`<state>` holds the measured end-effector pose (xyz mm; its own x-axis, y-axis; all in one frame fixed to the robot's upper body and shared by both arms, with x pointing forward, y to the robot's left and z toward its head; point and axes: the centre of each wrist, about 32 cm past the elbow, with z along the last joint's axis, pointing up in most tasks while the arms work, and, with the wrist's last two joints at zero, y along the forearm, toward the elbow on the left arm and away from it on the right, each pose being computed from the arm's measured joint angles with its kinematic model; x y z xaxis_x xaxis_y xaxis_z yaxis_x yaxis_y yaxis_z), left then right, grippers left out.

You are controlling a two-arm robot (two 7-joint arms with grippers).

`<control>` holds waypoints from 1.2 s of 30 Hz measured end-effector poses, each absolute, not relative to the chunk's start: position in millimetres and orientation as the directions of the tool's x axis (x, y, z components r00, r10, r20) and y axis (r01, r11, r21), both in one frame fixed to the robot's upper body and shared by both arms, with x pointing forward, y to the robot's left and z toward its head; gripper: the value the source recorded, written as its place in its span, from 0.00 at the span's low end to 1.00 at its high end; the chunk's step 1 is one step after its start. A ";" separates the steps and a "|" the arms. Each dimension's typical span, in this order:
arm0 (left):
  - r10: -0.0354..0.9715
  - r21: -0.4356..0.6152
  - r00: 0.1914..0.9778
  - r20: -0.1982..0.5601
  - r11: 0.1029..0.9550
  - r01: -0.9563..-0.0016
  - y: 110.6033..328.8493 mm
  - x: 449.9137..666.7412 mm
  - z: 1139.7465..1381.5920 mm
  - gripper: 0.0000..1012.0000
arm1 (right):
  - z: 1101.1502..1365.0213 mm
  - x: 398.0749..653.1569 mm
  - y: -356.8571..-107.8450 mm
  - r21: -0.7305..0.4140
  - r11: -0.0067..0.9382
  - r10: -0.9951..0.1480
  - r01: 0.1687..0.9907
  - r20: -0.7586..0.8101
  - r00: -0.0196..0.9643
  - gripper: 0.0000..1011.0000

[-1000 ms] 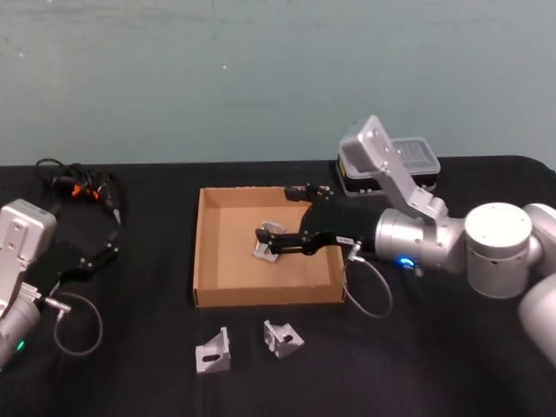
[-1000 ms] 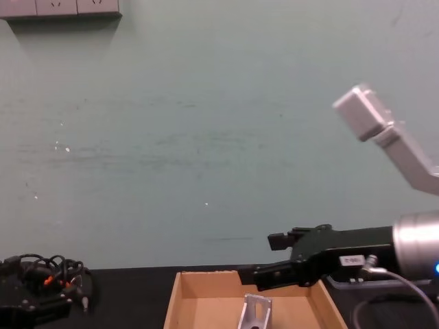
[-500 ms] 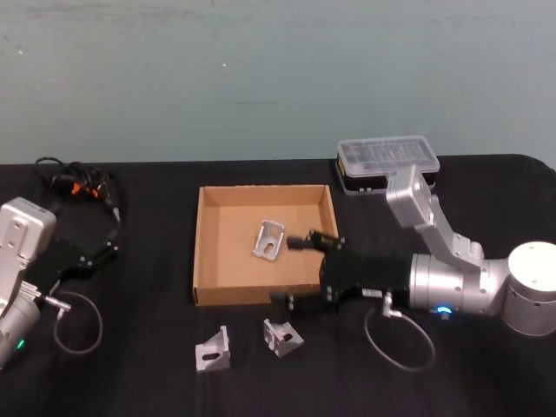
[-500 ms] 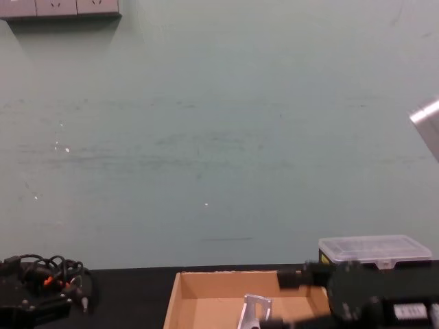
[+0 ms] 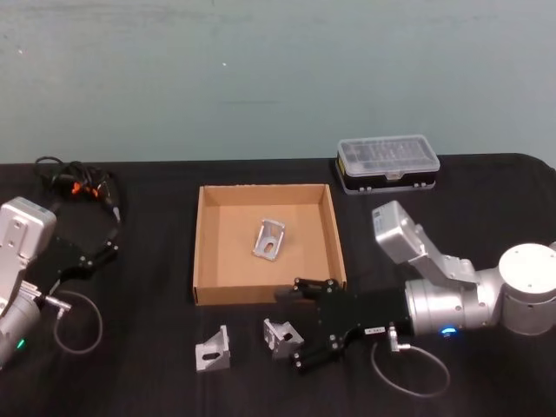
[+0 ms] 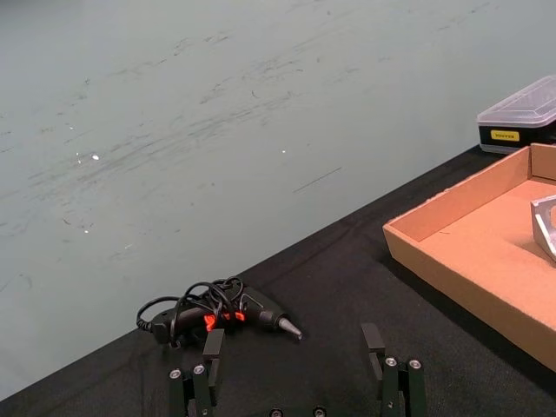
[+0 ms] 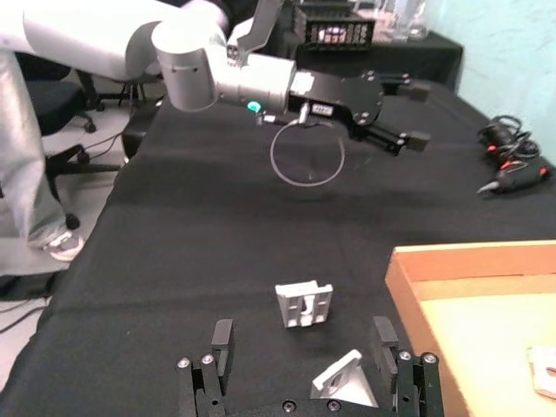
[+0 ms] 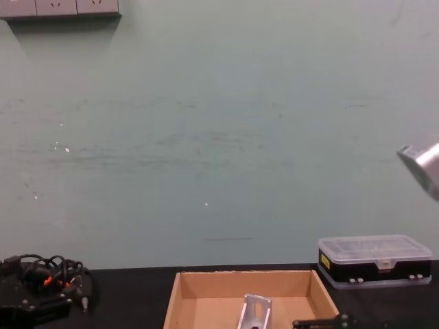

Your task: Use one hand to pick up the angle iron from the table and place it into the box.

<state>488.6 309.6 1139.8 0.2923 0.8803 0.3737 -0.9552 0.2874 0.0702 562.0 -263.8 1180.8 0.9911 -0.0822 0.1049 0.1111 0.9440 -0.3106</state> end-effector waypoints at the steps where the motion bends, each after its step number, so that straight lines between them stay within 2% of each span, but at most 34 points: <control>1: 0.880 0.070 0.292 0.374 0.287 -0.955 309.6 488.6 1139.8 0.99 | 1180.6 562.5 -263.0 -0.316 0.943 -0.080 0.109 0.103 0.991 0.99; 7: 0.880 0.070 0.292 0.374 0.287 -0.955 309.7 488.6 1139.8 0.99 | 1180.2 564.9 -255.7 -0.352 0.930 -0.077 0.104 0.091 0.993 0.99; 36: 0.880 0.070 0.292 0.374 0.287 -0.955 309.7 488.6 1139.8 0.99 | 1180.5 574.3 -234.6 -0.514 0.837 -0.195 0.188 0.040 0.980 0.99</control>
